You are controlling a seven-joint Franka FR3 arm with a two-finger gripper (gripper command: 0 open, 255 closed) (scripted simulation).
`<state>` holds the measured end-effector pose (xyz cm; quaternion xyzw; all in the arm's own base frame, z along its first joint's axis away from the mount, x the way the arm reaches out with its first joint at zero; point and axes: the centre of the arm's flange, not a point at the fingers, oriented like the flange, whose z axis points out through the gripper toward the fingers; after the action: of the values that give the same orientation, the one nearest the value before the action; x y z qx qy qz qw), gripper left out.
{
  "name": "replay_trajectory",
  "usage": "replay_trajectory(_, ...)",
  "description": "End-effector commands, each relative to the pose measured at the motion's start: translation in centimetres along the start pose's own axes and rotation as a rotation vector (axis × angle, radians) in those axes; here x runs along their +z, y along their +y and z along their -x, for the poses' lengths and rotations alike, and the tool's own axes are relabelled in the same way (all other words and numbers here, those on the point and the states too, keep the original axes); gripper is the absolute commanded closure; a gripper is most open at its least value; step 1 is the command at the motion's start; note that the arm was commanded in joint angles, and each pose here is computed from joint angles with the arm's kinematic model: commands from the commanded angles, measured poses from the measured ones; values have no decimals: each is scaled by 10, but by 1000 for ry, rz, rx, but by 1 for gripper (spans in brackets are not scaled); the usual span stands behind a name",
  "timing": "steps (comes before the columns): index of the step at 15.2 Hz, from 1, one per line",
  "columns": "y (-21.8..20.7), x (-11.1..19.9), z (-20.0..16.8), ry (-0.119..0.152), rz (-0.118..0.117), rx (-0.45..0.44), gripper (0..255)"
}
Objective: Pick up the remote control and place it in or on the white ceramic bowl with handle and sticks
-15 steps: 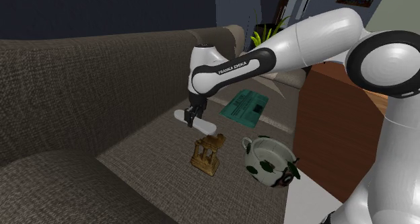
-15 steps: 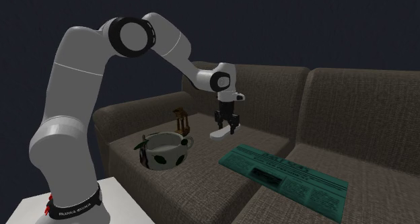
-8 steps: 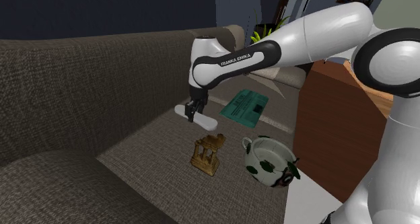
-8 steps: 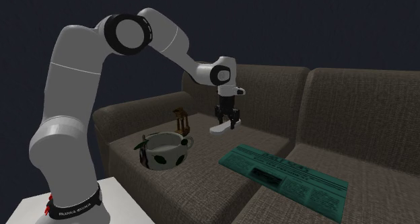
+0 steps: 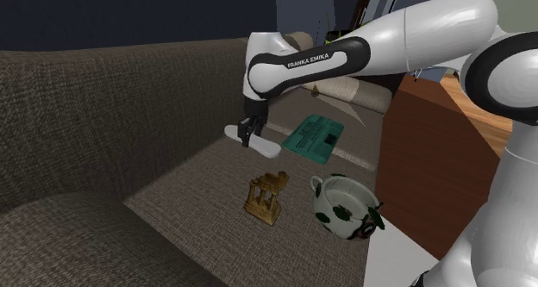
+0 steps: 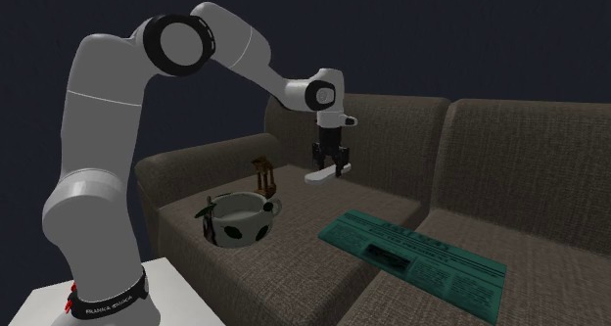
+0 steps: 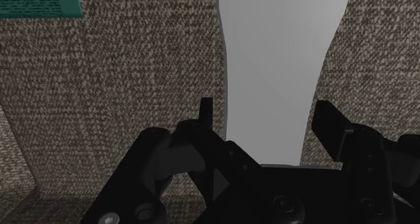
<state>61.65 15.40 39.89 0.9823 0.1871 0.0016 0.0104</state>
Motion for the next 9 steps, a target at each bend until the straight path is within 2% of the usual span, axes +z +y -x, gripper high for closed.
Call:
replay_trajectory(1,0,-11,0,0,0,0,255)
replay_trajectory(9,1,-53,0,0,0,0,255)
